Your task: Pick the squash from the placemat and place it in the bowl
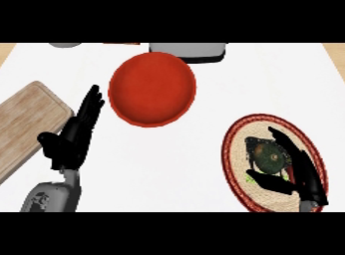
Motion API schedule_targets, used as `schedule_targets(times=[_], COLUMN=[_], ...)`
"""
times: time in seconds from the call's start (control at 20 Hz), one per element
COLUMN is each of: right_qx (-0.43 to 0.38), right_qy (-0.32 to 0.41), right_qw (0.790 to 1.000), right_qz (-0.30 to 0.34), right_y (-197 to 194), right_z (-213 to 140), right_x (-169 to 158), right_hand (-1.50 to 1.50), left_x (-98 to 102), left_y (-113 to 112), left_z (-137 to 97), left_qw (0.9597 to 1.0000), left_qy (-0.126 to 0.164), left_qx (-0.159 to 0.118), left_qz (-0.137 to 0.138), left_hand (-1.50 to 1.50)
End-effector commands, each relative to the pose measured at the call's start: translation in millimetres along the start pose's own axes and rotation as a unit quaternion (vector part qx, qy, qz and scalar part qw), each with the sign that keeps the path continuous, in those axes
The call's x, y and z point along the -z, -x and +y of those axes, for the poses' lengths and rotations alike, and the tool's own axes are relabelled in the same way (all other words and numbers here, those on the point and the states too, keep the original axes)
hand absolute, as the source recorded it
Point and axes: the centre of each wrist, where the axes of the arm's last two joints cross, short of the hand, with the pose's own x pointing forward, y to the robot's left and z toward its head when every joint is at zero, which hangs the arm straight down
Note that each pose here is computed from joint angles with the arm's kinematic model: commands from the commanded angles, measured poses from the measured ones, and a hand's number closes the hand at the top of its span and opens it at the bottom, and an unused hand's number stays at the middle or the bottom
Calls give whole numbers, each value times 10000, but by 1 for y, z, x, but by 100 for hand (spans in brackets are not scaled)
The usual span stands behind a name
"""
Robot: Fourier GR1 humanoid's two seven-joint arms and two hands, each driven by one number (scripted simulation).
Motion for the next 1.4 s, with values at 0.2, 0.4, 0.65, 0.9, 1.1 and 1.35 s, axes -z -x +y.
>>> schedule_targets(times=[0.2,0.4,0.65,0.9,1.1,1.35], right_qx=[-805,-444,-470,-605,351,662], right_qy=[-663,-654,-2382,-5095,-5924,-5376], right_qw=[9935,9957,9517,7744,6548,6113], right_qz=[-463,-481,-1878,-3702,-4680,-5770], right_y=[3,-10,-42,-89,-120,-167], right_z=[29,33,64,99,94,30], right_x=[-2,5,-7,-20,-21,-5], right_hand=[150,150,150,150,150,150], left_x=[0,1,5,9,6,0], left_y=[6,14,-1,-7,-1,-2], left_z=[-4,1,-4,-26,-18,-5], left_qw=[10000,10000,9999,9978,9992,9999], left_qy=[35,-39,164,652,410,86], left_qx=[-4,-14,41,-50,-5,46], left_qz=[7,-6,-15,-132,36,-41], left_hand=[0,0,0,0,0,0])
